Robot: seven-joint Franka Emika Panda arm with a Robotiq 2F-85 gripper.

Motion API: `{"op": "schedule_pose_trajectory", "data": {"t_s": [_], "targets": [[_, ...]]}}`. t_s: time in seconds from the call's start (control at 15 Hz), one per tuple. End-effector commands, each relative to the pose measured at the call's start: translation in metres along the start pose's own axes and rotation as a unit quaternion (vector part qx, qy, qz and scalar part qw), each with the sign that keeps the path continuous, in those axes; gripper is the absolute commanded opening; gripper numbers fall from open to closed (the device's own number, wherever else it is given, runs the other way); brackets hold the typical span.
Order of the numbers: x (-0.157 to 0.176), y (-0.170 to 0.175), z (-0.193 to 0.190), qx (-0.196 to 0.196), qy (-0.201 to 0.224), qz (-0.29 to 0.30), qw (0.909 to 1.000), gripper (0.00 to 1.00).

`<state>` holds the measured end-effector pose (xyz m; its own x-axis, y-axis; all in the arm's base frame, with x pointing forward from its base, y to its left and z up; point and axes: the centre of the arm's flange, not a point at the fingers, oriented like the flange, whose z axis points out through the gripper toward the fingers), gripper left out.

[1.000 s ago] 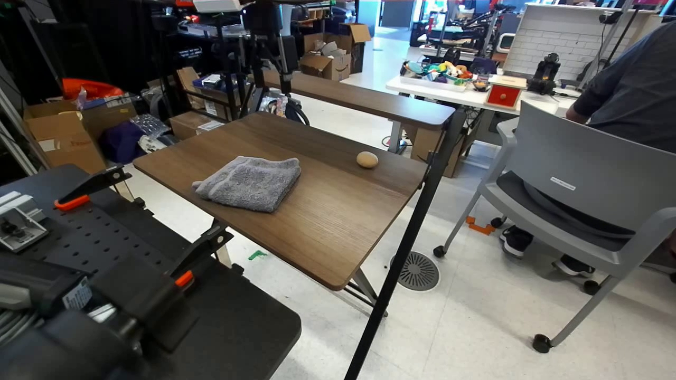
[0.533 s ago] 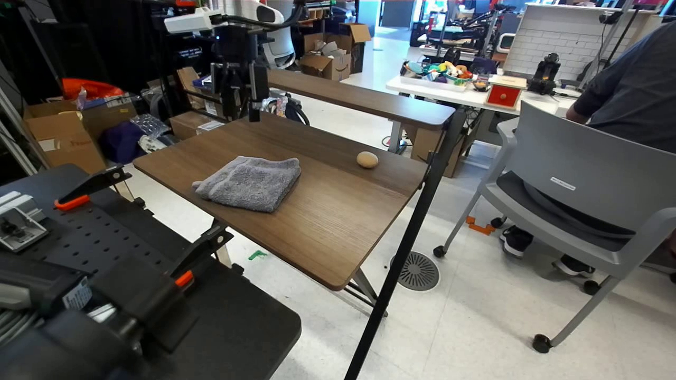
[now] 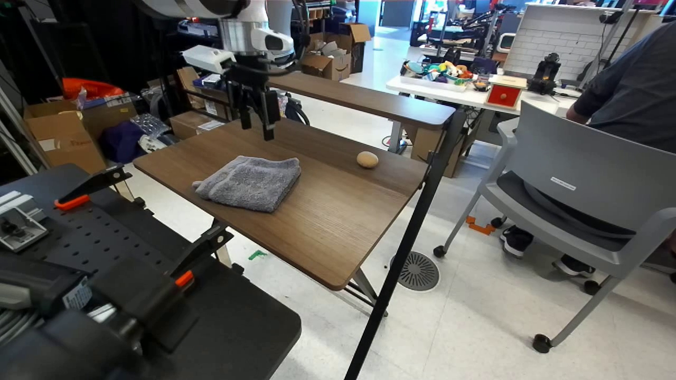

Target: Move the plush toy and wipe the table with the cloth

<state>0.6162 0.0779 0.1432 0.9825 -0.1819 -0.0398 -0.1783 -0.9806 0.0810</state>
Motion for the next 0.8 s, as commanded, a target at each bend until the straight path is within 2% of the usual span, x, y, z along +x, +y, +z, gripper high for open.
{"op": "schedule_pose_trajectory", "data": {"t_s": [0.0, 0.2, 0.4, 0.6, 0.73], "targets": [[-0.002, 0.002, 0.032, 0.06, 0.046, 0.026, 0.9968, 1.0], [-0.014, -0.002, 0.047, 0.073, 0.053, 0.025, 0.9956, 1.0], [-0.017, -0.008, 0.045, 0.076, 0.059, 0.028, 0.995, 1.0], [-0.014, -0.008, 0.043, 0.071, 0.068, 0.027, 0.9948, 1.0], [-0.011, -0.001, 0.051, 0.048, 0.058, 0.035, 0.9965, 1.0]]}}
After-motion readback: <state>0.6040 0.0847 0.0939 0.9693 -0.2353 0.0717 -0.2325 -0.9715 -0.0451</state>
